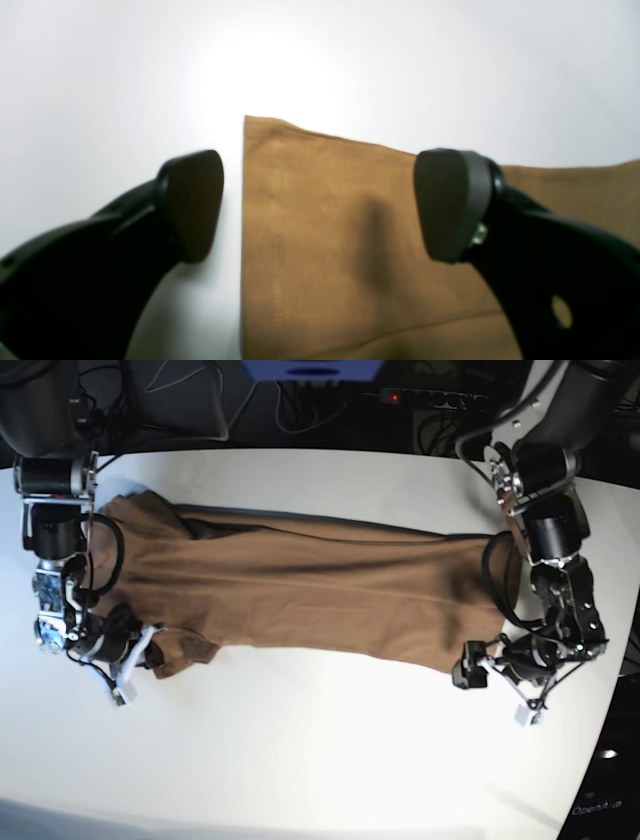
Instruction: Fold the T-shirt properly
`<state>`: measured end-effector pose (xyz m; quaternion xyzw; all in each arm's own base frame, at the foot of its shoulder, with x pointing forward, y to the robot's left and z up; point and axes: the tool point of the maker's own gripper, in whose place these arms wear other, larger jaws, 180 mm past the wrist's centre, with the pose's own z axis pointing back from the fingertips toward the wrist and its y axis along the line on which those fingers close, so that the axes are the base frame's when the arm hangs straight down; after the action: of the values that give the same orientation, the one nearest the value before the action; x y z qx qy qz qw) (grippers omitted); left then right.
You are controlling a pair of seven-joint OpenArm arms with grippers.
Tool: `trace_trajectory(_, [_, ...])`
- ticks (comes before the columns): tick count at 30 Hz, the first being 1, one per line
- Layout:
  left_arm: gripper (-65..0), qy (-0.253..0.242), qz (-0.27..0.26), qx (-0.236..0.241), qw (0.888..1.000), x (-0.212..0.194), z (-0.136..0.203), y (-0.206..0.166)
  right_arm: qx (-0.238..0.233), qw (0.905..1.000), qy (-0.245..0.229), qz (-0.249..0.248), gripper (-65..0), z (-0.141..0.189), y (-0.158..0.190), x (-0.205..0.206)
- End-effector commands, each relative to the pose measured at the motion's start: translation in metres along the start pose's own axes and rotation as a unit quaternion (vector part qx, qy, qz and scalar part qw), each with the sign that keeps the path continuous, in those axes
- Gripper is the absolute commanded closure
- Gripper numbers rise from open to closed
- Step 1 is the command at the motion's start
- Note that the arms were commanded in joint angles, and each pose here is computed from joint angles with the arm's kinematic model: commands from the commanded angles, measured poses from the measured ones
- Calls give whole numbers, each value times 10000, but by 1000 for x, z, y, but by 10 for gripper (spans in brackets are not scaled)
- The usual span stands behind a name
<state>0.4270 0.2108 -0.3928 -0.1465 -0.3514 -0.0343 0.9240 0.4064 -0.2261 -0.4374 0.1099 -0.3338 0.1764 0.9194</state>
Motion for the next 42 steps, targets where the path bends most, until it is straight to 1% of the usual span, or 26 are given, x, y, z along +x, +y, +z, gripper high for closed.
trace_trajectory(1, [-584,-350,-91,21,9993,29,8,2,-107,9998,147,128,-9,6,-11,0])
trace_trajectory(3, [-584,-347,-91,97,9993,29,11,10,-107,9998,147,128,-9,6,-11,0])
trace_trajectory(6, [-584,-419,-92,114,9990,31,12,11,-107,9998,147,128,-9,6,-11,0])
trace_trajectory(8, [-584,-545,54,239,9982,36,12,16,-107,9998,147,128,-9,6,-11,0])
trace_trajectory(10, [-584,-502,304,338,9977,30,7,20,-107,9998,147,128,-9,6,-11,0])
trace_trajectory(12, [-584,-422,385,309,9979,24,2,20,-107,9998,147,128,-9,6,-11,0])
trace_trajectory(17, [-584,-427,566,213,9973,17,-9,18,-107,9998,140,128,-9,6,-11,1])
trace_trajectory(19, [-584,-480,609,171,9968,21,-13,16,-107,9998,140,128,-9,6,-11,1])
trace_trajectory(21, [-584,-426,693,130,9966,15,-17,15,-107,9998,140,128,-9,6,-11,1])
trace_trajectory(26, [-584,-401,789,59,9961,14,-23,12,-107,9998,140,128,-9,6,-11,1])
trace_trajectory(29, [-584,-280,659,-52,9974,10,-30,-2,-107,9998,140,128,-9,6,-11,1])
trace_trajectory(34, [-576,-141,580,-118,9981,2,-34,-9,-101,9998,130,130,-9,6,-10,2])
trace_trajectory(35, [-556,-141,580,-118,9981,2,-34,-9,-101,9998,130,130,-9,6,-10,2])
trace_trajectory(37, [-486,-76,603,-113,9981,-6,-35,-9,-100,9998,107,135,-9,5,-10,4])
trace_trajectory(42, [-259,140,612,-103,9980,-19,-35,-8,-108,9998,78,151,-9,6,-11,10])
